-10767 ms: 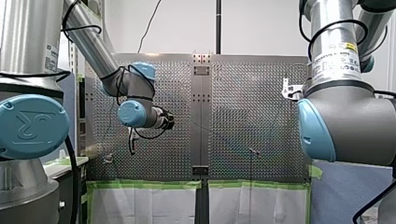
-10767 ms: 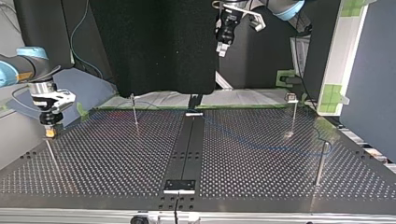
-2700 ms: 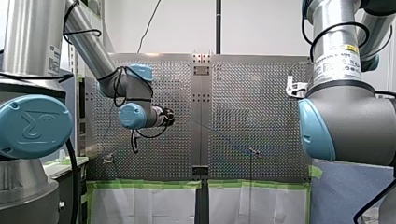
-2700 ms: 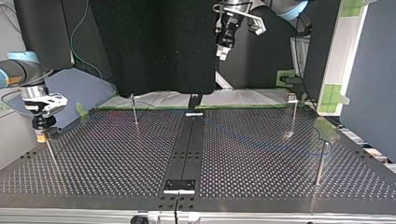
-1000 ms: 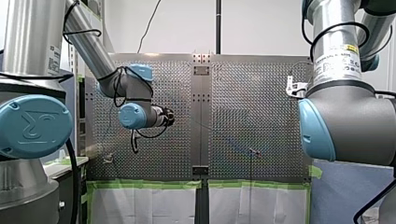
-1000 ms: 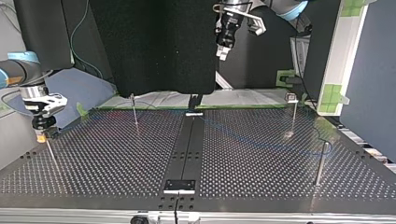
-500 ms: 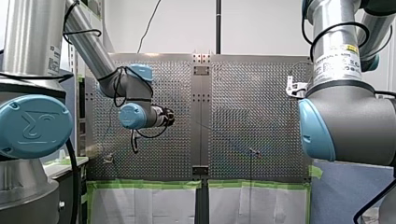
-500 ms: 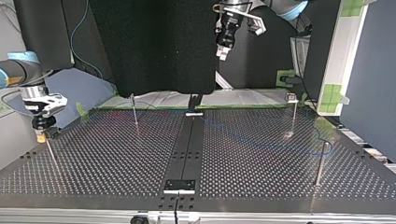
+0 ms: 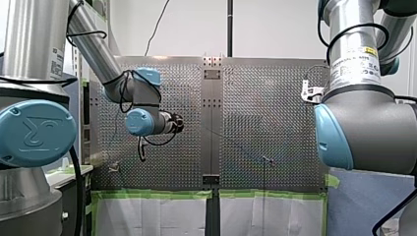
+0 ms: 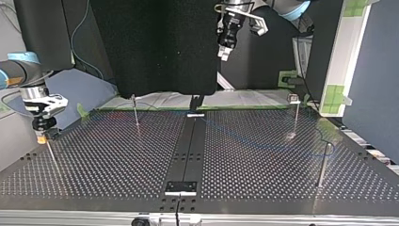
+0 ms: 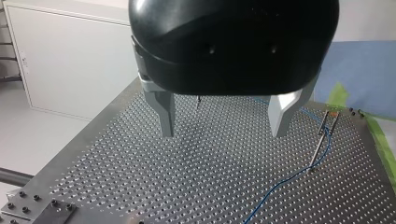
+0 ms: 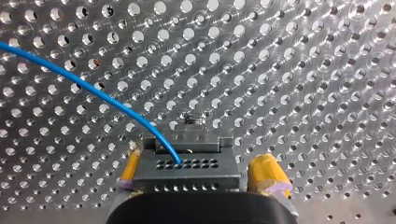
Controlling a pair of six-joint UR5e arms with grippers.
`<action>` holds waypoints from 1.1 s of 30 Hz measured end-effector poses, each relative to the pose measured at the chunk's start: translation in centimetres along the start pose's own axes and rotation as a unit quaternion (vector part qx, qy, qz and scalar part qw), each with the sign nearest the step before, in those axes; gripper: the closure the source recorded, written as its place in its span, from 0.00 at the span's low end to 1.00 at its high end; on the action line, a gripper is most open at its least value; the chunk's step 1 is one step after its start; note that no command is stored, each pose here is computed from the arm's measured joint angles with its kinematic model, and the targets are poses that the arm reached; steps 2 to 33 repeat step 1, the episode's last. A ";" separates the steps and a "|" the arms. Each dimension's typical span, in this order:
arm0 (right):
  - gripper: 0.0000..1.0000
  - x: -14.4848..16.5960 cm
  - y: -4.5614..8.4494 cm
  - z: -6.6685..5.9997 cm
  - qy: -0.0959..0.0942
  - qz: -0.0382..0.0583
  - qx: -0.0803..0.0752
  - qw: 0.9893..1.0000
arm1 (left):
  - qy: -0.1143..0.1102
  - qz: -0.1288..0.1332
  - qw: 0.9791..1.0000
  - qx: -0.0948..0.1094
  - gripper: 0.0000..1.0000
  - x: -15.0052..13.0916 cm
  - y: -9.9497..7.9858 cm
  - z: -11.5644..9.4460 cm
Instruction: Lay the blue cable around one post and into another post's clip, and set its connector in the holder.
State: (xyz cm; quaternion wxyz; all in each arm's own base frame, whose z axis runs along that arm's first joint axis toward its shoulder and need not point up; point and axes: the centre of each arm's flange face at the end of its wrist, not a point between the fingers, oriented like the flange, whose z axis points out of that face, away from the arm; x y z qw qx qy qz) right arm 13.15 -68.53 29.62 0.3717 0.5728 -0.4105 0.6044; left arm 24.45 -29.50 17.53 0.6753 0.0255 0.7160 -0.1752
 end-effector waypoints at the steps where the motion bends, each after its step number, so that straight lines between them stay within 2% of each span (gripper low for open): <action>1: 0.00 0.0 0.0 0.0 0.000 0.000 0.000 1.000 | 0.000 0.000 1.000 0.000 0.00 0.0 0.0 0.0; 33: 0.00 0.0 0.0 0.0 0.000 0.000 0.000 1.000 | 0.000 0.000 1.000 0.000 0.00 0.0 0.0 0.0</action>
